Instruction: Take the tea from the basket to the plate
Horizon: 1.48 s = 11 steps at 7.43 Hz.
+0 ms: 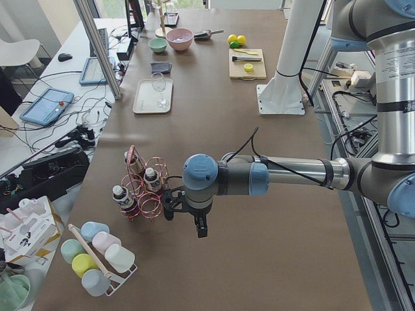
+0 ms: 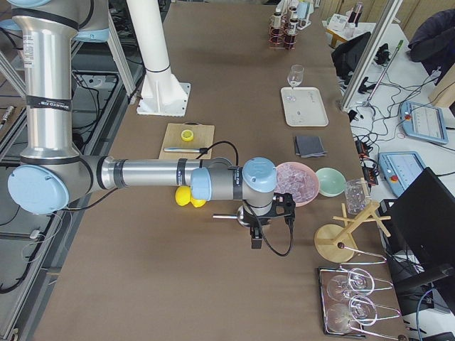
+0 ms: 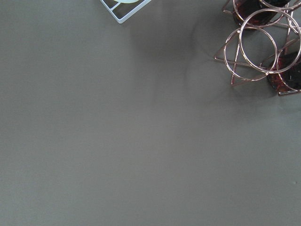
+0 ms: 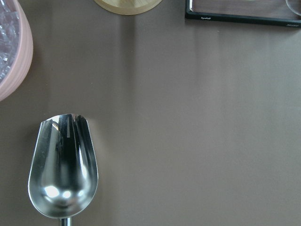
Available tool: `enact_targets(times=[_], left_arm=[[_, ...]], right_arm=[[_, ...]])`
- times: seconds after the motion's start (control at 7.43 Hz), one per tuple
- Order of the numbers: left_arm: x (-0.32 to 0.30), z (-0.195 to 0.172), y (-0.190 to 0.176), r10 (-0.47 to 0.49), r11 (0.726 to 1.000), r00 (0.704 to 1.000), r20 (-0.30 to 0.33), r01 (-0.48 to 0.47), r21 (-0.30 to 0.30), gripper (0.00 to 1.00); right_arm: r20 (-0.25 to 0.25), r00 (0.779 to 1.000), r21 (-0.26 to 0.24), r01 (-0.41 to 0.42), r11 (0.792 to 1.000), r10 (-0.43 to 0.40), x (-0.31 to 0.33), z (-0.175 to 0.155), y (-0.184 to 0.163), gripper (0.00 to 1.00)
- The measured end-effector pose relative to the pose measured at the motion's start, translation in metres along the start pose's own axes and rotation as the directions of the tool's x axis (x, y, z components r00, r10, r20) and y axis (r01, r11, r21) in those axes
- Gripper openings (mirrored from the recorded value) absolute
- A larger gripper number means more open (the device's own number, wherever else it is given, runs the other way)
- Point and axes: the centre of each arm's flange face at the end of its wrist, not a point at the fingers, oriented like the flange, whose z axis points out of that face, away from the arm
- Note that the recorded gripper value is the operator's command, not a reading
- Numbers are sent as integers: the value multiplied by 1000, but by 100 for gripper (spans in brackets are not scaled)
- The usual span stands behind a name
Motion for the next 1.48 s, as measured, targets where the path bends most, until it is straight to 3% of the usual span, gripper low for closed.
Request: enact_targets(times=[1.08,1.48], left_arm=[[1,-1,0,-2,1000,1000,-1,2,0,98],[12,-11,-12,-67,997,998,4,67,-39,98]], right_arm=[[-2,1000,18,15,1000,-15,4,5,1,100],[-2,1000,28,18,999,-18,0,1,-4,100]])
